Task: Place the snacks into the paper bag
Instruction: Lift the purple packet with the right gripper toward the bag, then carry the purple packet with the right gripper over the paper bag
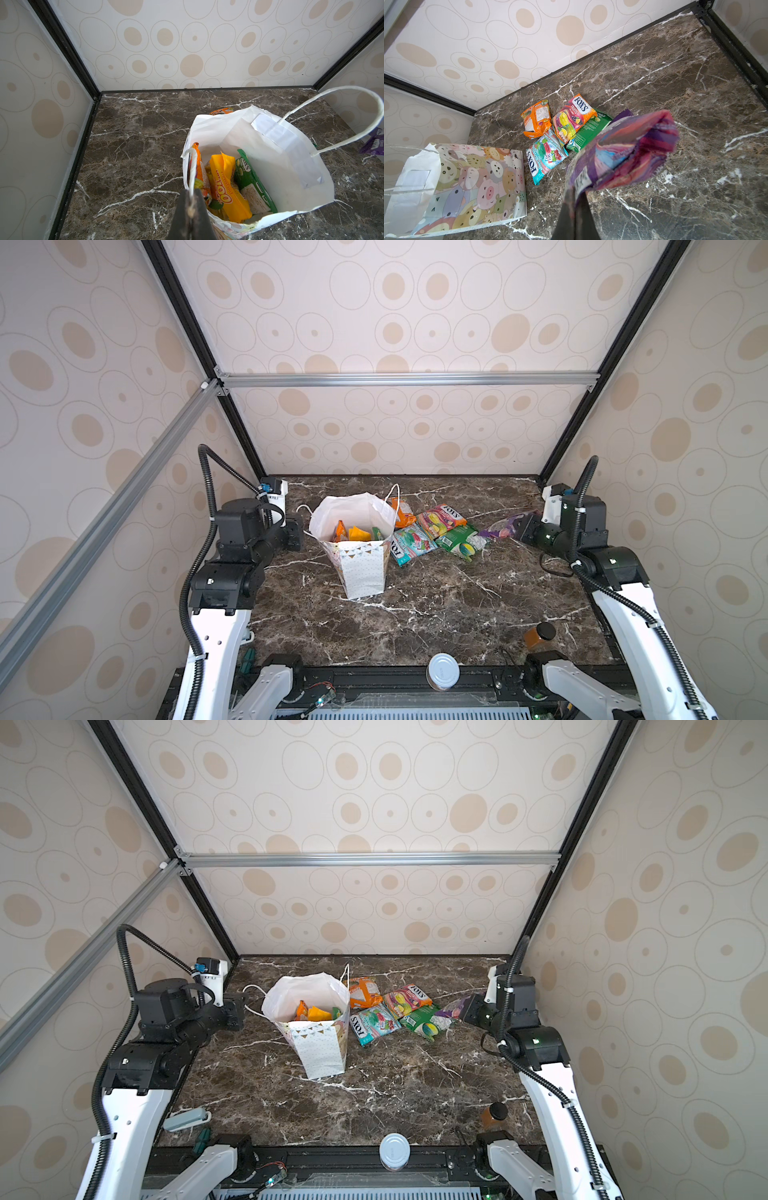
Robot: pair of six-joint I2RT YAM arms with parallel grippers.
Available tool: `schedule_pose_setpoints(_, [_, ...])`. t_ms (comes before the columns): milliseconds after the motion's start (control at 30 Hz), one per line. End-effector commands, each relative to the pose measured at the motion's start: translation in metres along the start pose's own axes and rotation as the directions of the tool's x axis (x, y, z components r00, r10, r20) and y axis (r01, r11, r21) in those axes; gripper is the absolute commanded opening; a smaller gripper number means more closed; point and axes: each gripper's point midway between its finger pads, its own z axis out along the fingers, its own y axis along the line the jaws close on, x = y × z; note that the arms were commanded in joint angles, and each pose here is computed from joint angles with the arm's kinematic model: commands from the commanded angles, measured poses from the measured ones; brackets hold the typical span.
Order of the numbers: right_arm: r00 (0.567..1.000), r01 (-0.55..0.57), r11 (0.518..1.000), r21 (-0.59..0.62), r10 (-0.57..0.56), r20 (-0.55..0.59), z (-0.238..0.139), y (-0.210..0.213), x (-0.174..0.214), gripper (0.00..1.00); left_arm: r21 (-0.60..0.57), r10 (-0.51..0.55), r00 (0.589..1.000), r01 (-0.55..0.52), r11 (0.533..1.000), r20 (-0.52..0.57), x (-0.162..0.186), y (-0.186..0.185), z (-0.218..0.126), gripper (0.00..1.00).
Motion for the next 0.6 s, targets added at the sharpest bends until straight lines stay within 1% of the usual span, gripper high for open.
schedule_pose_setpoints(0, [0.998, 0.037, 0.998, -0.056, -0.034, 0.054, -0.013, 0.022, -0.018, 0.0, 0.004, 0.042, 0.996, -0.042, 0.999, 0.074, -0.019, -0.004, -0.015, 0.0])
schedule_pose_setpoints(200, [0.993, 0.092, 0.992, -0.084, -0.086, 0.075, -0.023, 0.044, -0.03, 0.0, 0.003, 0.041, 0.997, -0.042, 0.999, 0.072, -0.019, -0.004, -0.015, 0.0])
schedule_pose_setpoints(467, [0.981, 0.154, 0.98, -0.127, -0.136, 0.136, -0.041, 0.075, -0.052, 0.0, 0.006, 0.04, 0.996, -0.041, 0.999, 0.074, -0.019, -0.004, -0.015, 0.0])
schedule_pose_setpoints(567, [0.977, 0.185, 0.969, -0.166, -0.163, 0.14, -0.046, 0.093, -0.052, 0.0, 0.006, 0.04, 0.996, -0.04, 0.999, 0.075, -0.019, -0.004, -0.015, 0.0])
